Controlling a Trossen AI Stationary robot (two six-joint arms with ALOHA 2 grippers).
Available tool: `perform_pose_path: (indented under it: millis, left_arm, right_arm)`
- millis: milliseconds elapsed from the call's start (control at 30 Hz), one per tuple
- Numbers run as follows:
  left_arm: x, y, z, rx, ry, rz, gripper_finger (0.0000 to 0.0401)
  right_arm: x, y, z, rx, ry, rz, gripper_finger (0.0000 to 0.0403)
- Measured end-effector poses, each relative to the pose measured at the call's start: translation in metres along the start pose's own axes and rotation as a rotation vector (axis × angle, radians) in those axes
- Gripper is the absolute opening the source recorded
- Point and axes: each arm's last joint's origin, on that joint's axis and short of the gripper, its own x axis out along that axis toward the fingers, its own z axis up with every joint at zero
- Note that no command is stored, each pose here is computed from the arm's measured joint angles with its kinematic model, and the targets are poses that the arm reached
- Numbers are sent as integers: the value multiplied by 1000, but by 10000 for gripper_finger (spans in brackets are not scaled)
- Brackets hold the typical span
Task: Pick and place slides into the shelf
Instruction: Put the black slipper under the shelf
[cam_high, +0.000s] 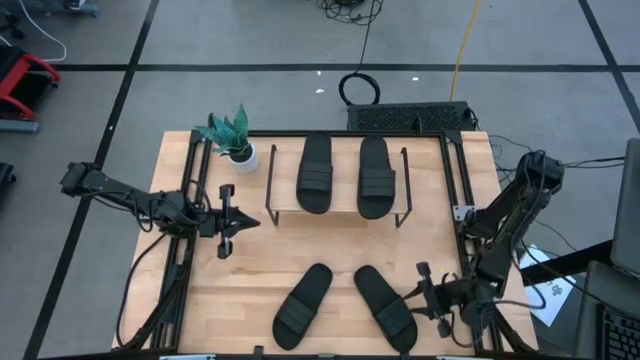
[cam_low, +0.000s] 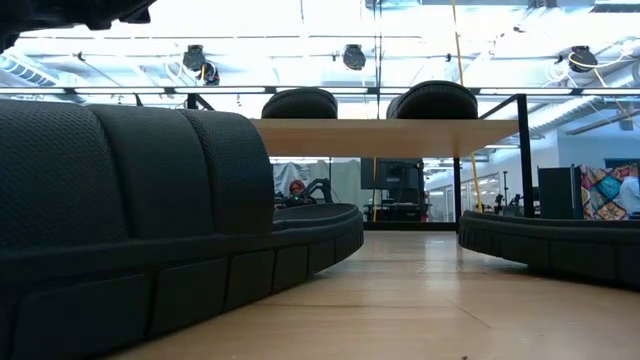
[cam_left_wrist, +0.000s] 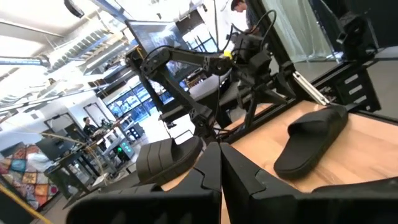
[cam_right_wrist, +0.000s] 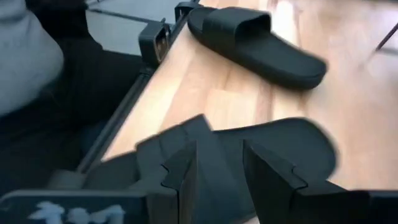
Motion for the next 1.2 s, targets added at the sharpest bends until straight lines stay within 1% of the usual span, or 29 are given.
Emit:
perform_pose_path:
  millis: [67,133,233,333,433,500,633,700,767,900,933,1000,1133,1200]
  left_arm:
    - [0,0,0,0,-4,-8,2]
    - [0,0,0,0,-5,-8,7]
    - [0,0,0,5,-5,-8,13]
    - [0,0,0,7,-9,-6,13]
    - [0,0,1,6,-16,-2,5]
    - [0,0,1,4,-18,-1,2]
    - [0,0,1,2,-18,-1,10]
    - [0,0,1,2,-17,-2,14]
    - [0,0,1,2,-18,-2,16]
    - [0,0,1,2,-18,-2,10]
    - [0,0,1,2,-18,-2,6]
    - [0,0,1,2,-17,-2,2]
    - [0,0,1,2,-16,-3,10]
    - [0,0,1,2,-16,-2,15]
  right_arm:
    - [5,3,-1,29,-9,3,118]
    - [9,4,-1,16,-13,15,118]
    - [12,7,-1,3,-7,67,118]
    - [15,7,8,41,-69,93,118]
    - [20,2,16,52,-112,81,118]
    - [22,-1,16,108,-103,72,118]
    - [17,5,11,133,-78,88,125]
    - [14,10,8,134,-70,118,131]
    - [10,15,6,160,-46,168,136]
    - [2,27,4,278,-15,216,136]
    - [1,30,4,293,-11,214,135]
    - [2,36,0,254,25,175,135]
    - [13,42,-15,168,201,19,134]
    - [19,46,-17,125,261,-53,134]
